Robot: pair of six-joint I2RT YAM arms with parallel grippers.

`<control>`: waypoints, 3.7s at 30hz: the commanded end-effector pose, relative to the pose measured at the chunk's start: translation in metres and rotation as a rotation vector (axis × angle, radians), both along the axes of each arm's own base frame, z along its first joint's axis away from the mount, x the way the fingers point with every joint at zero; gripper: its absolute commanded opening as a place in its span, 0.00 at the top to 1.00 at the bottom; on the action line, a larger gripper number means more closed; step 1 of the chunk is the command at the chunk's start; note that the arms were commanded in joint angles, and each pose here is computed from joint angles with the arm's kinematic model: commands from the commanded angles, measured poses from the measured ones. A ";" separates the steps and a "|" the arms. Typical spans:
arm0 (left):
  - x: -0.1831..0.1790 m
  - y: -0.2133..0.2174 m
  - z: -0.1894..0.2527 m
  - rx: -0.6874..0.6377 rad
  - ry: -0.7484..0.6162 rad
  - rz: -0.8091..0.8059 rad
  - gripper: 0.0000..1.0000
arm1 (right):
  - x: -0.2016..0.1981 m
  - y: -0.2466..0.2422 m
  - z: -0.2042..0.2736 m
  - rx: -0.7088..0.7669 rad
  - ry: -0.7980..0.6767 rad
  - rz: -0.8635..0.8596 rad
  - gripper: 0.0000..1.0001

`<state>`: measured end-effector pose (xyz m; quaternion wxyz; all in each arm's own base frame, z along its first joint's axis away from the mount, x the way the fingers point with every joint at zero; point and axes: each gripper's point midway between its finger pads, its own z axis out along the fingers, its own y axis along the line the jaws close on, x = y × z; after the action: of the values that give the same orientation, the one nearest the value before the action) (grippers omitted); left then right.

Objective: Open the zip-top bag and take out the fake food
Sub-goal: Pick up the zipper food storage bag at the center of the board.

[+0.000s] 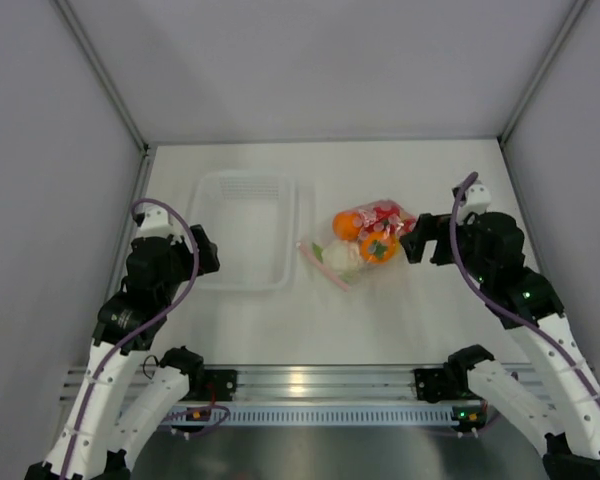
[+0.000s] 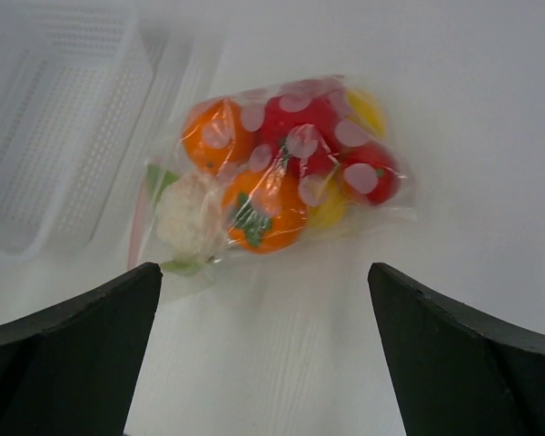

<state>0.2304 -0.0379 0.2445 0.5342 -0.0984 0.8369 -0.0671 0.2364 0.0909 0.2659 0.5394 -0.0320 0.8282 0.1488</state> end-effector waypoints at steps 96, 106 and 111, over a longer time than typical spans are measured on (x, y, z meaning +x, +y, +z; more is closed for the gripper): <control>-0.054 -0.292 0.095 -0.447 -0.549 -1.542 0.35 | -0.070 0.100 0.112 -0.184 -0.295 0.539 1.00; -0.037 -0.291 0.081 -0.404 -0.518 -1.442 1.00 | -0.071 0.098 0.098 -0.222 -0.280 0.546 0.97; -0.046 -0.294 0.086 -0.382 -0.456 -1.527 1.00 | -0.089 0.113 0.064 -0.273 -0.196 0.707 0.69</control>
<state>0.1894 -0.3323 0.3024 0.4577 0.3947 0.5505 -0.5760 0.1584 0.1941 0.3321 0.5349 -0.3710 0.7373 0.1807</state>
